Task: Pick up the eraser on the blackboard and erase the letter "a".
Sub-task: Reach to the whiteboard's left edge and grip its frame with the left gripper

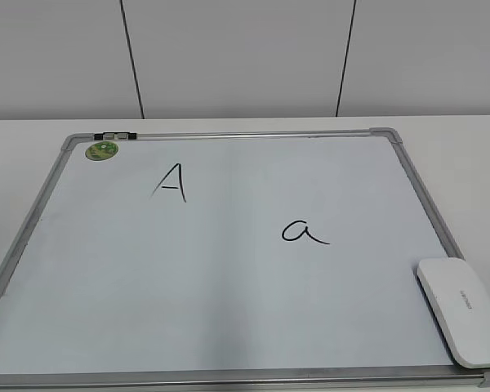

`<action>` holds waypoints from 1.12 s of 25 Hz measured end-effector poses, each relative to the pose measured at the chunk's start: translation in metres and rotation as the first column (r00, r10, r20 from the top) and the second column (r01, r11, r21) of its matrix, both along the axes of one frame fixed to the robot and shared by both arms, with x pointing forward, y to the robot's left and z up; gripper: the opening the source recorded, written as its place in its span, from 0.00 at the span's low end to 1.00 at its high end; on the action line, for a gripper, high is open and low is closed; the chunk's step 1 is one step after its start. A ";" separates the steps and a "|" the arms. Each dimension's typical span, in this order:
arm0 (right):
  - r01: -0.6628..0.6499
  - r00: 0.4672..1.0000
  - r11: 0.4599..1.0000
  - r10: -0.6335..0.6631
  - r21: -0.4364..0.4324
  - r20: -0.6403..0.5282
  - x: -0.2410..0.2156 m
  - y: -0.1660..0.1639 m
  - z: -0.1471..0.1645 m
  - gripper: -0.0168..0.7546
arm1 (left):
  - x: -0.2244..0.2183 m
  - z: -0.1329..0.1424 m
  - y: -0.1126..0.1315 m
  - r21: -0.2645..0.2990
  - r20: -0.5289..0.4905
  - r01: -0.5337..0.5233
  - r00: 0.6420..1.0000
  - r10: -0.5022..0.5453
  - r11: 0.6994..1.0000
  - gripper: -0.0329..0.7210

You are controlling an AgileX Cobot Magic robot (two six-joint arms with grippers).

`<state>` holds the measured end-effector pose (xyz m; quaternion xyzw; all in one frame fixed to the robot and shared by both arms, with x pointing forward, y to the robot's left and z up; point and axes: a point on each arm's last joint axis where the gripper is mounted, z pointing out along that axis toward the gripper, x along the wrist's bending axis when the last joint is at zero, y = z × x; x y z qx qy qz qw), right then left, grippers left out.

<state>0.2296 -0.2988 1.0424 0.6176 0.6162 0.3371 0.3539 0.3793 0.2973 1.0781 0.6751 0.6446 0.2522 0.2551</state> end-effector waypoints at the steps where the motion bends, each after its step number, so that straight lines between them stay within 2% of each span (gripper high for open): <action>1: 0.000 1.000 1.000 0.000 0.000 0.000 0.000 0.000 0.000 0.78 | 0.010 -0.002 0.000 0.001 -0.029 0.000 1.000 0.000 1.000 0.82; 5: 0.000 1.000 1.000 0.000 0.000 0.000 0.000 0.000 0.000 0.78 | 0.054 -0.012 -0.002 -0.003 -0.141 -0.001 0.990 0.000 1.000 0.82; 11: 0.000 1.000 1.000 0.000 0.000 0.000 0.000 0.000 0.000 0.78 | 0.120 -0.039 -0.005 -0.017 -0.297 -0.008 0.955 0.002 1.000 0.81; 19: 0.000 1.000 1.000 0.000 0.000 0.000 0.000 0.000 0.000 0.78 | 0.184 -0.078 -0.008 -0.027 -0.404 -0.015 0.915 0.003 1.000 0.75; 24: 0.000 1.000 1.000 0.000 0.000 0.000 0.000 0.000 0.000 0.78 | 0.208 -0.107 -0.007 -0.076 -0.484 -0.024 0.875 -0.015 0.997 0.75; 28: 0.000 1.000 1.000 0.000 0.000 0.000 0.000 0.000 0.000 0.78 | 0.220 -0.124 0.009 -0.127 -0.513 -0.053 0.858 -0.020 0.990 0.75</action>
